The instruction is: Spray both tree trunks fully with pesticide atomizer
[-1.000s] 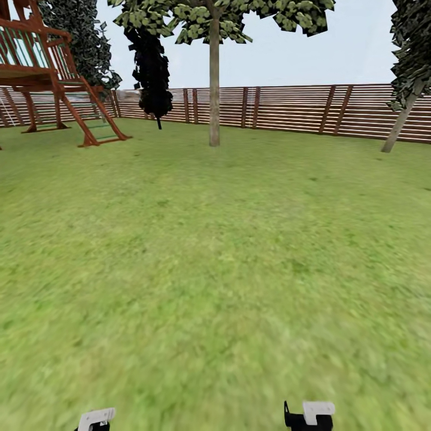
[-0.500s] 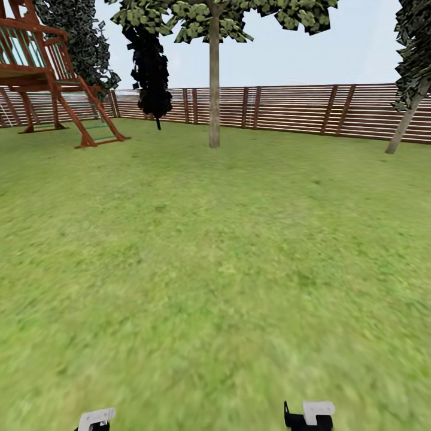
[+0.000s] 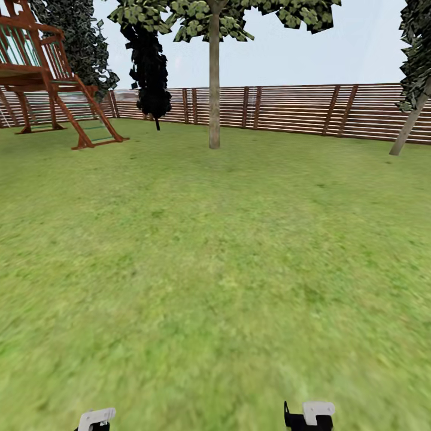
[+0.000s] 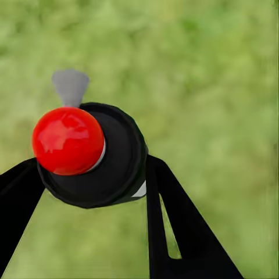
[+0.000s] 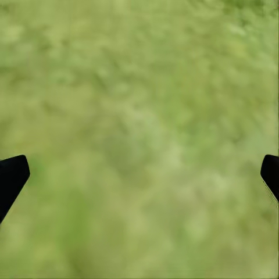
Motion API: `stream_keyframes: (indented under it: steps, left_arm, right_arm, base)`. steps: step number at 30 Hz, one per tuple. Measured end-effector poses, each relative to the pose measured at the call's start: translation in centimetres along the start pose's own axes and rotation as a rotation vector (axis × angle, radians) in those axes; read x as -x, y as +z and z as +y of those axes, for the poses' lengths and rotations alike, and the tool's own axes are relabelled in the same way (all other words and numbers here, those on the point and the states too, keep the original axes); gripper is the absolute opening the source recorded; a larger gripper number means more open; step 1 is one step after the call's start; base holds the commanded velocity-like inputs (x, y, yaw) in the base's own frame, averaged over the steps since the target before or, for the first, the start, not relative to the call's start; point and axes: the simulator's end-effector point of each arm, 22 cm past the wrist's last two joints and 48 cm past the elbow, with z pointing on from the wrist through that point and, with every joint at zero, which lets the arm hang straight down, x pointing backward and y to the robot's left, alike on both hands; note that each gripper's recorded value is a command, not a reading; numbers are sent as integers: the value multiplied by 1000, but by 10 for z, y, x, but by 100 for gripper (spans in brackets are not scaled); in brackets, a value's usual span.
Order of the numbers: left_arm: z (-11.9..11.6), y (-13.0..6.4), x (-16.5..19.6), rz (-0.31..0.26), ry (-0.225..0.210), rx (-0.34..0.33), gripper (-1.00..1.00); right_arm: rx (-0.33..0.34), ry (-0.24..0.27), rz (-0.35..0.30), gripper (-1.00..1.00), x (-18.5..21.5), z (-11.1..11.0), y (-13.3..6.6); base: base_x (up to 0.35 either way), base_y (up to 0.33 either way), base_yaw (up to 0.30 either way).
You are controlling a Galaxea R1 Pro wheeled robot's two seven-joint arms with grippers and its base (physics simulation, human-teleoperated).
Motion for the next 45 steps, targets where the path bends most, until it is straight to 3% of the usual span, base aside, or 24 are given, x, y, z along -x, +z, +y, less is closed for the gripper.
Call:
stream_keyframes:
  steps: [45]
  left_arm:
    - [0, 0, 0, 0, 0, 0, -100]
  right_arm:
    - [1, -1, 0, 100, 0, 0, 0]
  base:
    - [339, 0, 0]
